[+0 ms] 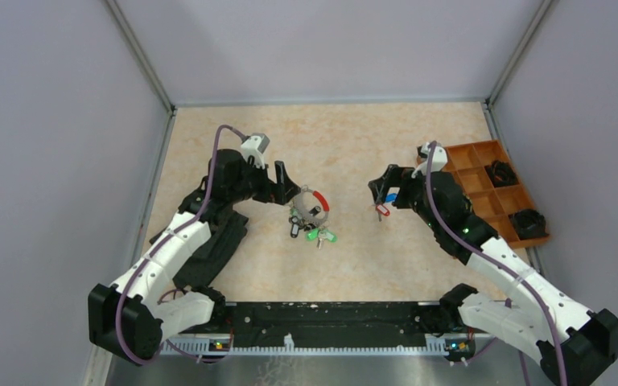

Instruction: Remove the keys from the keyring

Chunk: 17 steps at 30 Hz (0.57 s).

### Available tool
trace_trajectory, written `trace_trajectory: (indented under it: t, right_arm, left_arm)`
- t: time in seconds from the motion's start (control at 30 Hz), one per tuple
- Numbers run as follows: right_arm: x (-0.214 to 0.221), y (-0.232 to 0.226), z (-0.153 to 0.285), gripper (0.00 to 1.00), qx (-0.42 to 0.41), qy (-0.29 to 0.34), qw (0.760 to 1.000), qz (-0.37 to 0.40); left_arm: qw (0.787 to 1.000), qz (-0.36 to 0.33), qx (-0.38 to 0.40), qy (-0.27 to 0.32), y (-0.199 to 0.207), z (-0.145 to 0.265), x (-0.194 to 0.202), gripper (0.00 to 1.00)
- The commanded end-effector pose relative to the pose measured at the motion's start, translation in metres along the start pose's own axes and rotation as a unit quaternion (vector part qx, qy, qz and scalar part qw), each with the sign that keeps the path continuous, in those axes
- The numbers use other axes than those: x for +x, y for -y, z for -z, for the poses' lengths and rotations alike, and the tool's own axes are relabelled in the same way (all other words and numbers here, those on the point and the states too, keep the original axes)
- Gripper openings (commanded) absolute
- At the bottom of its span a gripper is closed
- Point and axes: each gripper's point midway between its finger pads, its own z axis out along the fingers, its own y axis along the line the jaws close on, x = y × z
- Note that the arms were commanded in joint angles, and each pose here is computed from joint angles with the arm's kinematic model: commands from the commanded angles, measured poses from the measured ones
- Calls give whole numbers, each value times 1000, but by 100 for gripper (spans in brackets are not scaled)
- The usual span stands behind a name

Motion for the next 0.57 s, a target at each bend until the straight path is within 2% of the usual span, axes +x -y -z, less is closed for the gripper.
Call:
trace_trajectory:
  t: [0.0,0.53]
  right_arm:
    - [-9,-7,8,99,-18,8,1000,-6]
    - [-12,-1,16,99,-5,17,1000,-20]
  left_arm:
    - [999,-16,16,28,8,5,-13,99]
    - [999,-11,27,22,10,2,-9,99]
